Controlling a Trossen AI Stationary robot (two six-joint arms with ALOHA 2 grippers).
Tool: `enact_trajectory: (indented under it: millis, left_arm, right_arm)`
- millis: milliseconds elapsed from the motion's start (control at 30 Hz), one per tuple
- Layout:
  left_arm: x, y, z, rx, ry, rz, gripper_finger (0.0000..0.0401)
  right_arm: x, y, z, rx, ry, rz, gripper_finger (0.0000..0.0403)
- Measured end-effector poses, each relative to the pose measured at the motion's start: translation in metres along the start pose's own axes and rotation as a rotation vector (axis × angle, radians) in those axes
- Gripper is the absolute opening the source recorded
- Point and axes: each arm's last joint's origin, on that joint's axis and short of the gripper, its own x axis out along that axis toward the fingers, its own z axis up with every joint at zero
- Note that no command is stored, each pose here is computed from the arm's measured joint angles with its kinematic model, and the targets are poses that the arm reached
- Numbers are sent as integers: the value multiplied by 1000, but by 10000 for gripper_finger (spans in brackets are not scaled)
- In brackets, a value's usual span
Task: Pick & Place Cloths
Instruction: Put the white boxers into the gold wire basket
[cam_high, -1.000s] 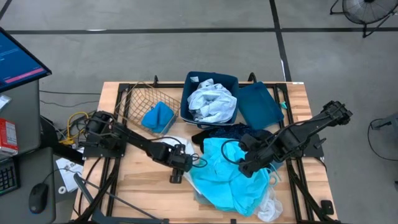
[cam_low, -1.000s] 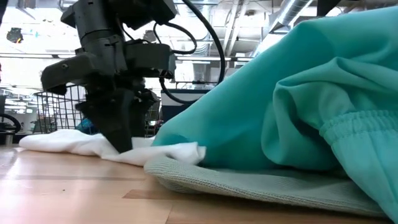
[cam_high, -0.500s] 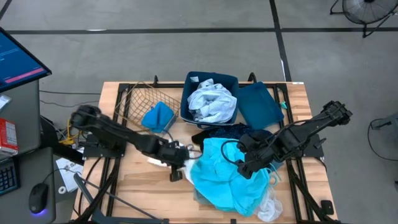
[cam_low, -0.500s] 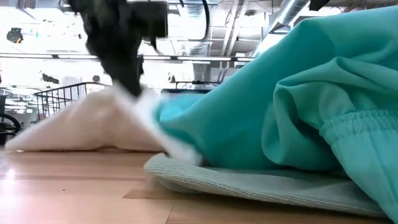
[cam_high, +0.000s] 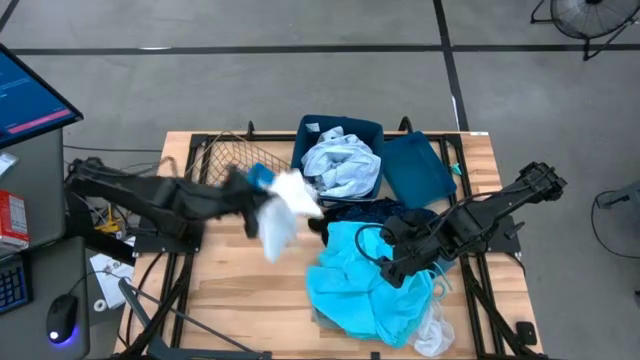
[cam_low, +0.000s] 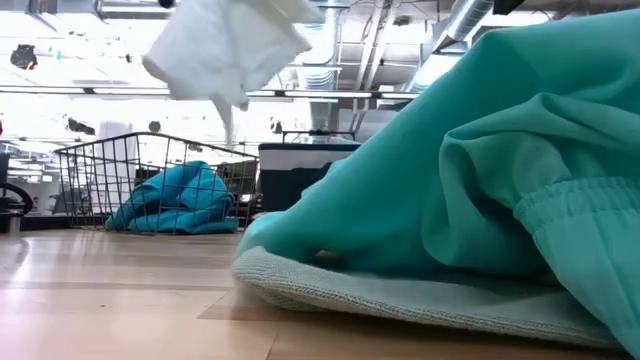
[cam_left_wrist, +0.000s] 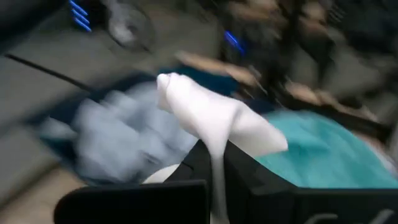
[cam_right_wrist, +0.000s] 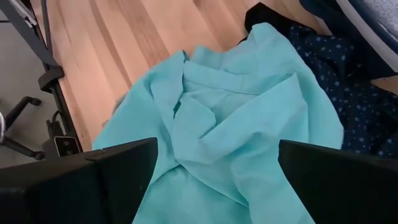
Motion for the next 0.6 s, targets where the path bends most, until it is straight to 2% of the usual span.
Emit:
enact_trajectory:
  millis: [133, 267, 400, 600]
  left_arm:
    - [-27, 29, 17, 46, -139, 193, 0]
    - [-42, 49, 24, 113, -185, 368, 0]
    - [-45, 63, 18, 198, -130, 540, 0]
    - [-40, 81, 0, 177, -8, 667, 0]
  right_arm:
    - [0, 1, 2, 22, -12, 16, 327]
    - [0, 2, 2, 20, -18, 22, 327]
    - [0, 3, 3, 21, -29, 27, 327]
    - [0, 4, 3, 24, -31, 35, 327]
